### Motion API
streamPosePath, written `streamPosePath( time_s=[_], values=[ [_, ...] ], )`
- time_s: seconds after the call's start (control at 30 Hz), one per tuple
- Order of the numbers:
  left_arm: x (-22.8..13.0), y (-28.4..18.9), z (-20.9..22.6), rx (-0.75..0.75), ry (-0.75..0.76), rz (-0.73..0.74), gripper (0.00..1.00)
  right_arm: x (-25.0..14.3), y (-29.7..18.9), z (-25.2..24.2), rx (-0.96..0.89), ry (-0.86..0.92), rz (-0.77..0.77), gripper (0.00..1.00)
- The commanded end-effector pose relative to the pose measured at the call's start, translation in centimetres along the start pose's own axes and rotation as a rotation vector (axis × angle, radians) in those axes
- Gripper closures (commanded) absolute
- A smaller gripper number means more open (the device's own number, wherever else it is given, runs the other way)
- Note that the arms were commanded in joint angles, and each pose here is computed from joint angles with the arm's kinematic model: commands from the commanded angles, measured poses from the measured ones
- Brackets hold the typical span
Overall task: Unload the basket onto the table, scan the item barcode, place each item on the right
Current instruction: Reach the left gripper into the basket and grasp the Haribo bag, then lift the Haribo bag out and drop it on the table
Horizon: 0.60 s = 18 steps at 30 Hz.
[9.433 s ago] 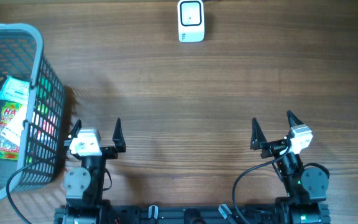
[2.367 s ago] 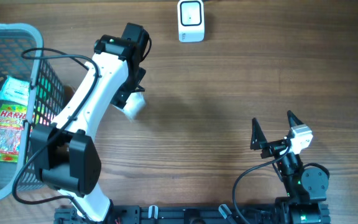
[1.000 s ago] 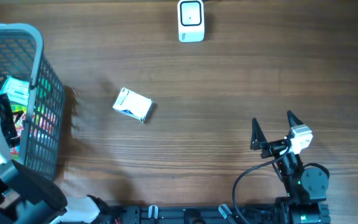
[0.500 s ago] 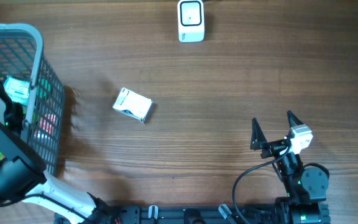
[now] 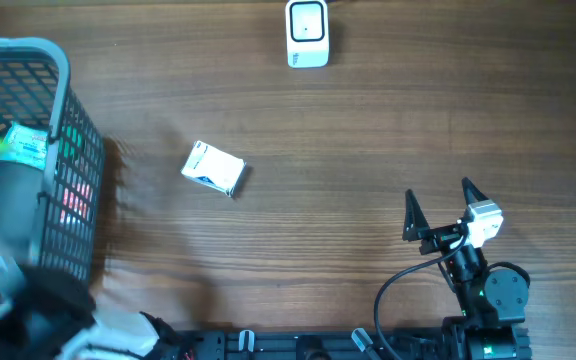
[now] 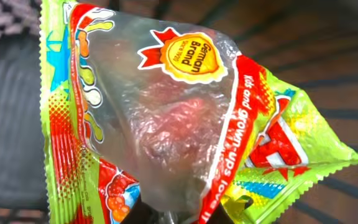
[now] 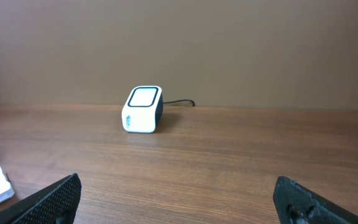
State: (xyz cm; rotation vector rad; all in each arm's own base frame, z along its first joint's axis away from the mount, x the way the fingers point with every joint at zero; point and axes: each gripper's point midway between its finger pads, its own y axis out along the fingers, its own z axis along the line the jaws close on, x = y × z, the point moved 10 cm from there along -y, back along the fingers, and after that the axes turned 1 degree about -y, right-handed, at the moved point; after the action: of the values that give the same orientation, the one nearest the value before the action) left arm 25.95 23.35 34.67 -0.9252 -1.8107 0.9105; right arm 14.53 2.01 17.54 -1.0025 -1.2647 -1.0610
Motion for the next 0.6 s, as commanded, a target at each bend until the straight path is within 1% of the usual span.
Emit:
streamPosePath(
  time_s=[0.0,0.03,0.07,0.1,0.13,0.17,0.2,0.27,0.33,0.37,0.43,0.5,0.57],
  values=[
    [-0.4,-12.2,1.7,-0.396,-0.014,0.06,0.96,0.1,0.0,0.0,0.0,-0.015,-0.012,0.0],
    [-2.5,-15.4,2.4,-0.53,0.047,0.171,0.96,0.1,0.0,0.0,0.0,-0.015,-0.012,0.0],
    [-4.4,-17.3,2.6,-0.611,0.122,0.251,0.96,0.1,0.0,0.0,0.0,-0.015,-0.012,0.0],
    [-7.1,-19.0,2.6,-0.675,0.221,0.33,0.96,0.1,0.0,0.0,0.0,-0.015,-0.012,0.0],
    [-9.1,-20.0,2.6,-0.706,0.314,0.37,0.96,0.1,0.0,0.0,0.0,-0.015,-0.012,0.0],
    [-12.8,-21.3,2.7,-0.739,0.491,0.414,0.96,0.1,0.0,0.0,0.0,-0.016,-0.012,0.0],
    [-16.0,-21.8,2.9,-0.724,0.61,0.417,0.96,0.1,0.0,0.0,0.0,-0.015,-0.012,0.0],
    [-22.5,-21.9,4.1,-0.666,0.828,0.352,0.96,0.1,0.0,0.0,0.0,-0.016,-0.012,0.0],
    [-28.1,-20.7,5.7,-0.556,0.916,0.252,0.96,0.1,0.0,0.0,0.0,-0.015,-0.012,0.0],
    [-30.3,-20.0,6.5,-0.512,0.952,0.224,0.96,0.1,0.0,0.0,0.0,-0.015,-0.012,0.0],
    [-37.2,-17.1,9.2,-0.374,1.061,0.244,0.96,0.1,0.0,0.0,0.0,-0.015,-0.012,0.0],
    [-42.9,-14.0,11.8,-0.276,1.169,0.258,0.96,0.1,0.0,0.0,0.0,-0.015,-0.012,0.0],
    [-47.4,-11.1,13.9,-0.202,1.26,0.272,0.96,0.1,0.0,0.0,0.0,-0.015,-0.012,0.0]
  ],
)
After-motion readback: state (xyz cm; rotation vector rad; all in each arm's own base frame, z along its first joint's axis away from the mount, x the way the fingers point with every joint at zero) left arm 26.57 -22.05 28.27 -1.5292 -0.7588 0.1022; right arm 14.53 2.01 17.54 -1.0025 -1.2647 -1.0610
